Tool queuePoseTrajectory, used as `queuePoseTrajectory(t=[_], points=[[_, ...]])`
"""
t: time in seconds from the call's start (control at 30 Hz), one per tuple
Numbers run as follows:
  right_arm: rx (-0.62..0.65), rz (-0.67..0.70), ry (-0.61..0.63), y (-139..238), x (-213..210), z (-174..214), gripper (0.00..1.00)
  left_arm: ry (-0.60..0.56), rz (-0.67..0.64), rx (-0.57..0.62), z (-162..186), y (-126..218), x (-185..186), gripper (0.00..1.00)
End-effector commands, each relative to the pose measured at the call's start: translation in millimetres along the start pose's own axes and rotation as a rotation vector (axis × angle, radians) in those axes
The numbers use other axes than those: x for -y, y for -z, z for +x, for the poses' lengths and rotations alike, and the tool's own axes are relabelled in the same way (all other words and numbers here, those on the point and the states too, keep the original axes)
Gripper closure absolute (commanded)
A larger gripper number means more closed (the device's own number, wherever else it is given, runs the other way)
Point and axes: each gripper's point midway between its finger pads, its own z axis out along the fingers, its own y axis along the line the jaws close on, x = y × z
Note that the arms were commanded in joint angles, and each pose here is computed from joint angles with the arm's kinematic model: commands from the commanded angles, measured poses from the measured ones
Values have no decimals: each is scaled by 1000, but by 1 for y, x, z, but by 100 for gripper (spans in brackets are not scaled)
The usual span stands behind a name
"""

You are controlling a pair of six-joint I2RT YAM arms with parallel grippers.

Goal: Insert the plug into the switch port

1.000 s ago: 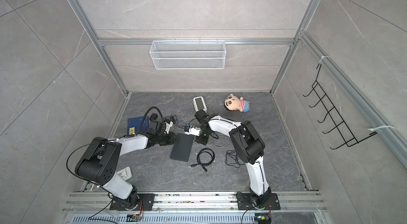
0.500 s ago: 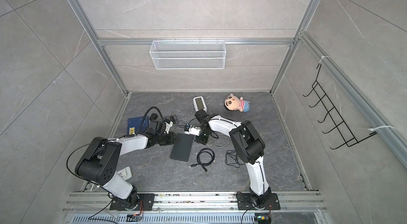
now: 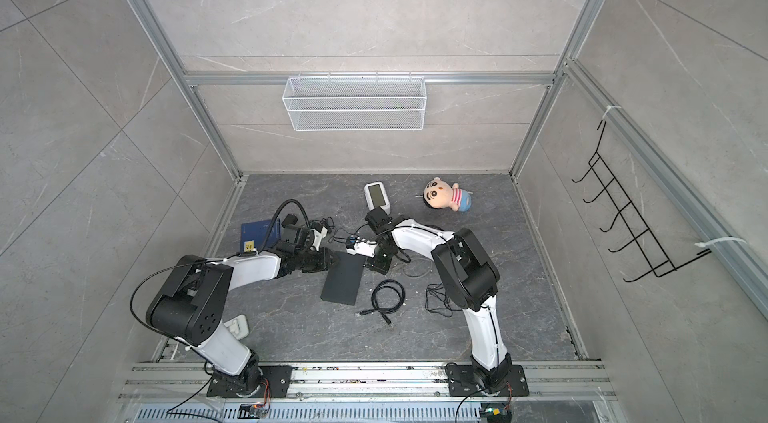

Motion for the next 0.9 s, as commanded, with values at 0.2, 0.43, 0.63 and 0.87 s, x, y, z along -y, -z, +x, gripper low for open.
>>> queuePoseTrajectory(t=[0.2,0.43,0.63,0.87], points=[[175,96,-7,18,9,-67,99,-99,171,-112,24,-24,42,70],[229,159,-36,20,19,-97,99,-96,229,-144,37,-36,46,70],[303,184,-17,19,18,-125,99,-86,278,-164,45,-45,53,70],[399,203,-25,24,22,-152,99,-73,330,-153,47,-44,63,70]])
